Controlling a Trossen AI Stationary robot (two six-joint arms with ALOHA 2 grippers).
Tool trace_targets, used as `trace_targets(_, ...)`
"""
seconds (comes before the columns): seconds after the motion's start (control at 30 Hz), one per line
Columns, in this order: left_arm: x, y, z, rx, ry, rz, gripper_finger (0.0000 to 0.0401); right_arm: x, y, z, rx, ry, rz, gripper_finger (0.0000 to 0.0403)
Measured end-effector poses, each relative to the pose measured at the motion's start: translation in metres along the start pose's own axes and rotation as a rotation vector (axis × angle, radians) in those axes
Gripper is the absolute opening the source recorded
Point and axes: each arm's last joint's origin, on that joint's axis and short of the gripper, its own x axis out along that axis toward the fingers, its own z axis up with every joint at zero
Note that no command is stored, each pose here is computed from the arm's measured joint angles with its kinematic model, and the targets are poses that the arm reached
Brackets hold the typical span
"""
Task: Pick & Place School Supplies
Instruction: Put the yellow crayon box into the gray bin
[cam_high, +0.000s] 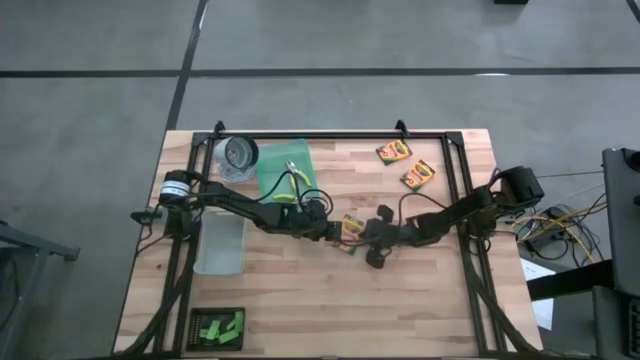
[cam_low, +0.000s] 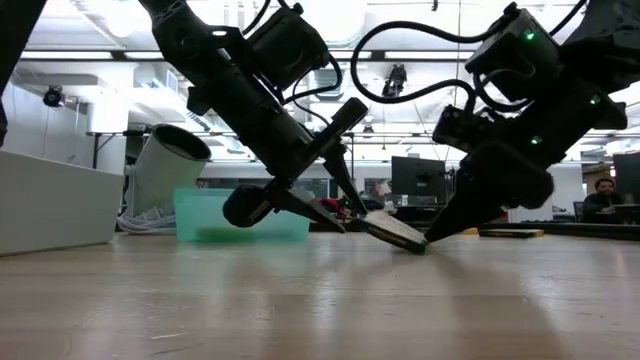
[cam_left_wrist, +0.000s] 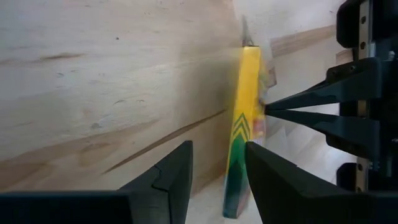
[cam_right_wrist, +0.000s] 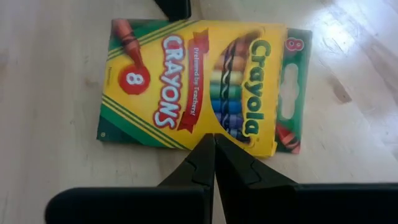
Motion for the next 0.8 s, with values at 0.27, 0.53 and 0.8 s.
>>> trace_targets(0.27,0.0,-0.0003,0.0001,-0.001,0.0,-0.004,0.0149,0.0001,-0.0003,-0.0012,-0.004,0.008,-0.001,0.0008)
trace_targets(0.53,-0.0001,-0.0032,0.0005,-0.004,-0.006,-0.034,0.0149,0.0003,-0.0003,-0.0014,-0.002,0.002,0.002,0.0008)
trace_targets(0.8,-0.0002,-0.0054,0.0011,-0.003,-0.01,-0.05,0.0149,0.0004,0.0,-0.0009,0.0,-0.003,0.006,0.0008)
